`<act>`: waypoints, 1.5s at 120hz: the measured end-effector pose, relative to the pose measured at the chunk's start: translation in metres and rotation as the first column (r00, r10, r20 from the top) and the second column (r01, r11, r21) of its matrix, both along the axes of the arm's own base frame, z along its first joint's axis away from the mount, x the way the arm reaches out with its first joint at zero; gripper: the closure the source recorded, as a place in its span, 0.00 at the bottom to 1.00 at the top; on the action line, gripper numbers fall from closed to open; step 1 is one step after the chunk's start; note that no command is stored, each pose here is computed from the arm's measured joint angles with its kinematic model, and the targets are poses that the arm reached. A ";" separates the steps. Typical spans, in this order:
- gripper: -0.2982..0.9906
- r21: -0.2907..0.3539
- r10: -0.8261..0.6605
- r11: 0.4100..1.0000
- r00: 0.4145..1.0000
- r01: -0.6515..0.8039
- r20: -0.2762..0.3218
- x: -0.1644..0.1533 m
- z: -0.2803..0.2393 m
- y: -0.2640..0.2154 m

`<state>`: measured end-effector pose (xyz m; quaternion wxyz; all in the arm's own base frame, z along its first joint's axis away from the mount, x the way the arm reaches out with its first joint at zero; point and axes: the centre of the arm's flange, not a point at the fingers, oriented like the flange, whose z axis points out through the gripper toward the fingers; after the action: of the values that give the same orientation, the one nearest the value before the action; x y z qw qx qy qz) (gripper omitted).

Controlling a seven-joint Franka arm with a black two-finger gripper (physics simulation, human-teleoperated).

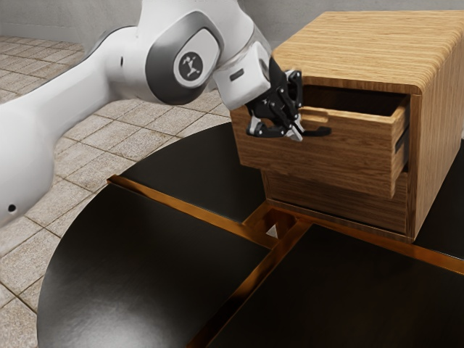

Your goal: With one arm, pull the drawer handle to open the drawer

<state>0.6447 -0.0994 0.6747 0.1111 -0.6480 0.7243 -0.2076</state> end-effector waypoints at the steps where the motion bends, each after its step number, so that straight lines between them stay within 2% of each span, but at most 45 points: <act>1: 0.84 0.000 0.000 1.000 1.000 0.000 0.000 0.000 -0.001 0.000; 17: 0.81 -0.002 -0.003 1.000 1.000 0.003 -0.003 -0.011 -0.004 0.002; 44: 0.83 0.005 -0.009 1.000 1.000 0.009 0.000 -0.040 0.003 0.004; 74: 0.84 0.003 -0.013 1.000 1.000 0.013 -0.023 -0.068 -0.003 0.003; 100: 0.83 0.012 -0.037 0.999 0.999 0.037 -0.029 -0.104 -0.003 0.000; 124: 0.80 0.021 -0.066 0.998 0.998 0.066 -0.017 -0.139 -0.001 -0.004; 149: 0.83 0.032 -0.075 0.997 0.997 0.075 0.004 -0.171 -0.001 0.001; 163: 0.81 0.039 -0.073 0.997 0.997 0.072 0.011 -0.184 -0.001 0.004; 180: 0.79 0.045 -0.058 0.997 0.998 0.058 0.011 -0.184 -0.002 0.005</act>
<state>0.4606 -0.0941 0.6723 0.1240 -0.6227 0.7467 -0.1984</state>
